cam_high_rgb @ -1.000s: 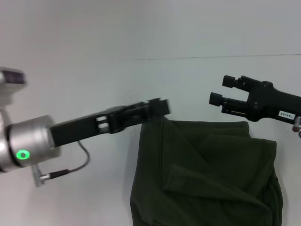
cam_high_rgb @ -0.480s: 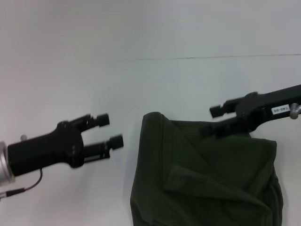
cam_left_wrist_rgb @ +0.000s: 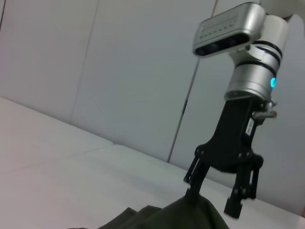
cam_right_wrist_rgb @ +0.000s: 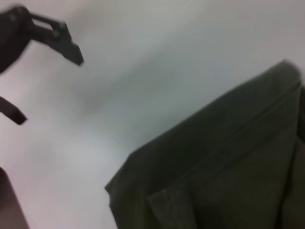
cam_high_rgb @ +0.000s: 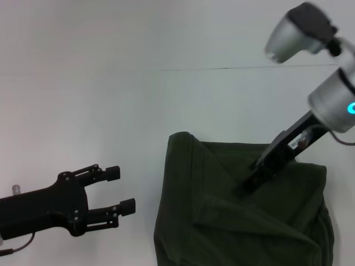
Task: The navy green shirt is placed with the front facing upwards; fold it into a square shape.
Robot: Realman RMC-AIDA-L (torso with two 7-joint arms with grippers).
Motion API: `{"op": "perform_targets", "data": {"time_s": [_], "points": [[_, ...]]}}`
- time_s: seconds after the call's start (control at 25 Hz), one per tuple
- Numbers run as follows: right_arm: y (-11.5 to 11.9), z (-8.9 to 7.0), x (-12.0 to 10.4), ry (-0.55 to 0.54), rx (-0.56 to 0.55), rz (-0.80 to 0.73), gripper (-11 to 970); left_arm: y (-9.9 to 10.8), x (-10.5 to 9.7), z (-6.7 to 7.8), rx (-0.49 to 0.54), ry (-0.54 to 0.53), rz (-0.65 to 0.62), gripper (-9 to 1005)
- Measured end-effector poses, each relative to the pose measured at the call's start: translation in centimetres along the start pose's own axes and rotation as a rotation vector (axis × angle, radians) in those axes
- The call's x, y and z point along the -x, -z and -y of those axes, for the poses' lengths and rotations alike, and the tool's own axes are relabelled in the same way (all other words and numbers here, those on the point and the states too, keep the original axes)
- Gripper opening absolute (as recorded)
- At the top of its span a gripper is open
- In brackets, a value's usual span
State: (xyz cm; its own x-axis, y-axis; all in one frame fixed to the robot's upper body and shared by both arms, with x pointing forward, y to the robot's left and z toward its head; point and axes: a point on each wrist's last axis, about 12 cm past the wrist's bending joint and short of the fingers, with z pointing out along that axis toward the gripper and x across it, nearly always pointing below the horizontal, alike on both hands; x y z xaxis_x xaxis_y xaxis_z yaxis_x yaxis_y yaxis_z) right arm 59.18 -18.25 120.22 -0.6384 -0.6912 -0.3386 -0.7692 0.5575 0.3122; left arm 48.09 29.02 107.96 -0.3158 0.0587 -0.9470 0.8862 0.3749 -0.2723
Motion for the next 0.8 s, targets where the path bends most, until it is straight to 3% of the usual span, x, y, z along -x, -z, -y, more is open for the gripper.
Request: {"op": "perform_targets", "data": {"time_s": [0.8], "points": [[-6.5,-1.6,2.0,0.091,-0.002,-0.114,847,-0.5,-0.5,0.2,-0.013,0.011,0.002,848]]}}
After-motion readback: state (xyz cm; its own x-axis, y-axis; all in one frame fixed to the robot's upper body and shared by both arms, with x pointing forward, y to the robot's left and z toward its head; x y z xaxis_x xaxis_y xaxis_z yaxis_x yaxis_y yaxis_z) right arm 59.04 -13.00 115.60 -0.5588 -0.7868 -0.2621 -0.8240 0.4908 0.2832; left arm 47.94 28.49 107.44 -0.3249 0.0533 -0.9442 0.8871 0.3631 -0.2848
